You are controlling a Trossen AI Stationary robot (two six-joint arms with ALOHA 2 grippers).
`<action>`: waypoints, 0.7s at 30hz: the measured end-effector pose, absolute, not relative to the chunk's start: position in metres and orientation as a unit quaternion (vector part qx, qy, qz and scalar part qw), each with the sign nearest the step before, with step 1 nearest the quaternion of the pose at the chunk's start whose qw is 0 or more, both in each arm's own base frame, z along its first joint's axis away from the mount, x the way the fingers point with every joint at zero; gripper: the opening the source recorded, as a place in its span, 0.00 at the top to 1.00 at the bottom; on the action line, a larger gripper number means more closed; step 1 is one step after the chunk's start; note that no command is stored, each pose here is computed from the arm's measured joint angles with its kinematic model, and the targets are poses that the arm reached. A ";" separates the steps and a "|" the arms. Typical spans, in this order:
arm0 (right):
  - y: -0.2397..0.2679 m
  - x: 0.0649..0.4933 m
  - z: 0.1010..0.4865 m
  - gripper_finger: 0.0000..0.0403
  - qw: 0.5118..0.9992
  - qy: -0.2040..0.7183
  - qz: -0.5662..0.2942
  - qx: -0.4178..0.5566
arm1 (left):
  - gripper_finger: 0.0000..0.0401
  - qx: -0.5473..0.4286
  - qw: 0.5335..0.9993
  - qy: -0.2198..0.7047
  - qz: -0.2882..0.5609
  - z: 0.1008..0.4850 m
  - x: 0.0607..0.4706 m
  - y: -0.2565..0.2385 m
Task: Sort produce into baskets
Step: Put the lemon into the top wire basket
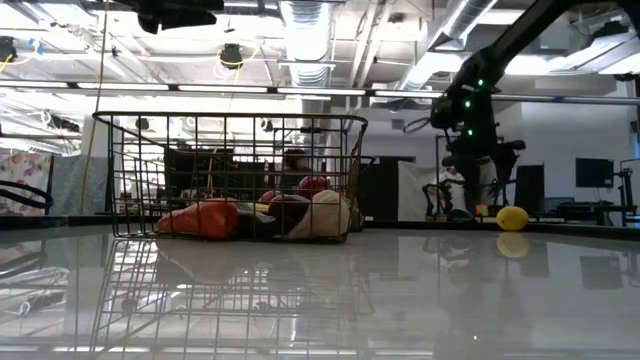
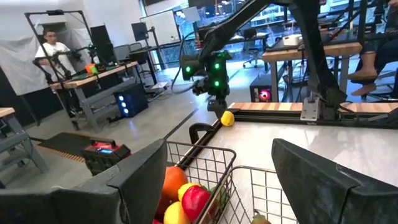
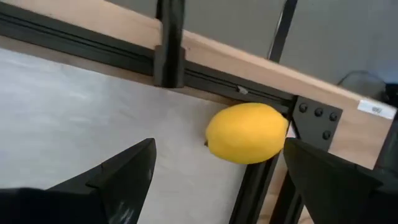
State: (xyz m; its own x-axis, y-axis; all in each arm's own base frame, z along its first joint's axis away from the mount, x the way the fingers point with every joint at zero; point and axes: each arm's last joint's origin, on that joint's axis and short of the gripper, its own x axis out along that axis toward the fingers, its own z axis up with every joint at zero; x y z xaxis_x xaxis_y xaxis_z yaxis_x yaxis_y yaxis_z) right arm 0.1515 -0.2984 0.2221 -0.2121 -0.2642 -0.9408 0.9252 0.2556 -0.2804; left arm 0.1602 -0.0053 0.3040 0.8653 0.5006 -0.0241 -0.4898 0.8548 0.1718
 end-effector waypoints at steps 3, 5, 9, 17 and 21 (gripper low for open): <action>-0.306 0.151 0.203 0.06 0.535 0.587 -0.527 0.302 | 0.30 0.084 0.962 0.035 0.257 0.304 0.160 -0.005; -0.309 0.152 0.190 0.06 0.521 0.609 -0.521 0.295 | 0.30 0.084 0.962 0.035 0.257 0.304 0.160 -0.005; -0.313 0.156 0.181 0.06 0.499 0.637 -0.523 0.269 | 0.30 0.084 0.962 0.036 0.257 0.304 0.160 -0.005; -0.314 0.155 0.174 0.06 0.469 0.663 -0.521 0.261 | 0.30 0.093 0.961 0.039 0.257 0.304 0.160 -0.005; -0.305 0.160 0.176 0.06 0.486 0.665 -0.477 0.307 | 0.30 0.093 0.961 0.038 0.257 0.304 0.160 -0.005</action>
